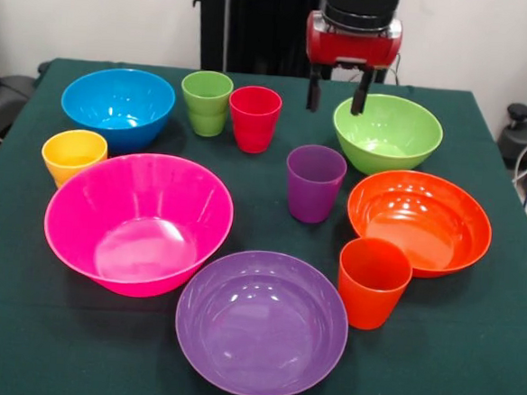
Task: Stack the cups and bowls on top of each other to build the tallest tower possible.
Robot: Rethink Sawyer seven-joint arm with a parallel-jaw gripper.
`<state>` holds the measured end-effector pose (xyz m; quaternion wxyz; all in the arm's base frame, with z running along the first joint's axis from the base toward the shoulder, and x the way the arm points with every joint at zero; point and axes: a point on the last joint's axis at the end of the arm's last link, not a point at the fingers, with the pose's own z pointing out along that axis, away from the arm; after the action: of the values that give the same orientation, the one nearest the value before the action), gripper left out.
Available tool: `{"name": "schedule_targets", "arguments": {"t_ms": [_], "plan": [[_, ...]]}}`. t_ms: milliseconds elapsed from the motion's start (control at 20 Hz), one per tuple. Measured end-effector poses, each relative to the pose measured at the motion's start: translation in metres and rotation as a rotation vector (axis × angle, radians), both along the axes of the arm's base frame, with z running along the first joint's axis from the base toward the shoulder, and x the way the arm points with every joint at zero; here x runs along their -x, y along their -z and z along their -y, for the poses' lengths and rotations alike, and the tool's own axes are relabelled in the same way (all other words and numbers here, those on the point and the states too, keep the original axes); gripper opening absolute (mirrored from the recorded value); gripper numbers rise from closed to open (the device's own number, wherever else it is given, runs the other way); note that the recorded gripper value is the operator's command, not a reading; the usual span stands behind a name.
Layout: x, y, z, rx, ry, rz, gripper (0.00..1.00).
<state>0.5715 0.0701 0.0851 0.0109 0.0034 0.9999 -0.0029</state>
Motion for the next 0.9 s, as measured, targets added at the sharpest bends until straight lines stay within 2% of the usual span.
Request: {"name": "schedule_targets", "arguments": {"t_ms": [300,550,900], "plan": [[-0.028,0.006,-0.002,-0.022,0.001,0.008,1.00],[-0.038,0.004,0.000,-0.030,0.006,-0.002,1.00],[-0.045,-0.009,0.014,-0.040,0.027,-0.039,1.00]]}}
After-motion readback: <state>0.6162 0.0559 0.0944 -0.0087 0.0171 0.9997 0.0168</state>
